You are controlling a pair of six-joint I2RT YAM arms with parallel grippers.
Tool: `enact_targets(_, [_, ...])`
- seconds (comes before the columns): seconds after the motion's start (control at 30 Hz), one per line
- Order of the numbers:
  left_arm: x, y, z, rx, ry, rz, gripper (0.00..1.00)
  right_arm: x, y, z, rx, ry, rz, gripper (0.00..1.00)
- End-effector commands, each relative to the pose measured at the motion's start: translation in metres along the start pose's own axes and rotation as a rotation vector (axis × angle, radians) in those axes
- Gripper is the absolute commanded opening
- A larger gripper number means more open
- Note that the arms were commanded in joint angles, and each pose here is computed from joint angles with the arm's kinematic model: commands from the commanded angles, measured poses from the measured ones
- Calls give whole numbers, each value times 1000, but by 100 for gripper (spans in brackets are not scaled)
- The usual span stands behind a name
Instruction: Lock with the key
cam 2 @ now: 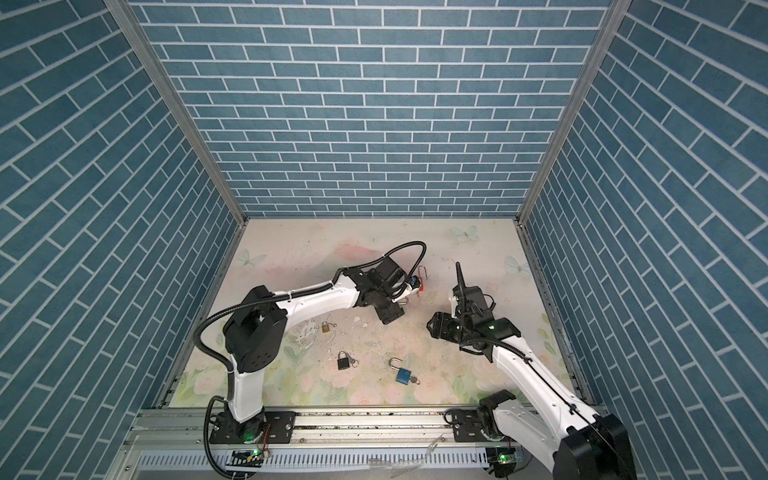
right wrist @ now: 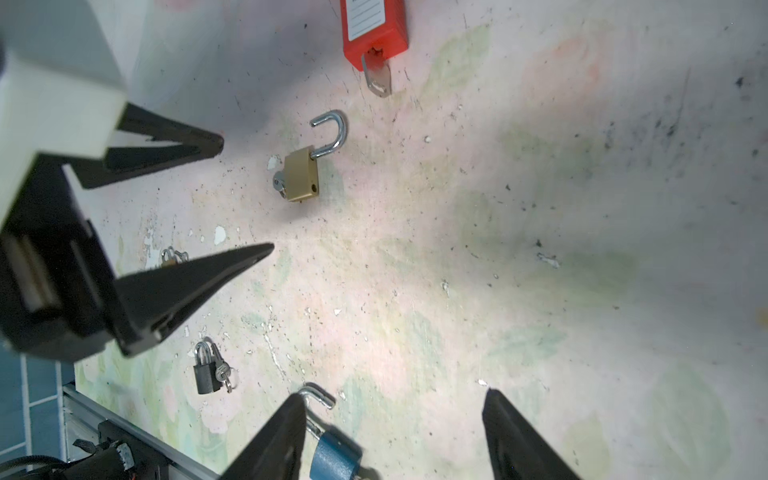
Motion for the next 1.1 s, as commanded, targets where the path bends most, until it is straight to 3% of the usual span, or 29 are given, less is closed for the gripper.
enact_targets(0.0, [2,8,-12,-102,-37,57,75,7,3,-1,37,36,-7,69])
enact_targets(0.3, [-25,14,8,-117,43,179,69,0,1,-6,9,26,-6,68])
enact_targets(0.9, [-54,14,17,-94,51,209,69,2,1,-9,36,26,16,68])
enact_targets(1.07, [-57,11,19,-86,52,228,62,0,0,-9,34,27,17,68])
Point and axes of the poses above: each gripper's point midway between its finger pads, its own x axis back along the fingers, its own y axis along the line the jaws close on, z = x × y, the point moved 7 cm from there along x, back along the fingers, and after that the axes turned 14 degrees about -x, right-handed, at the moved point
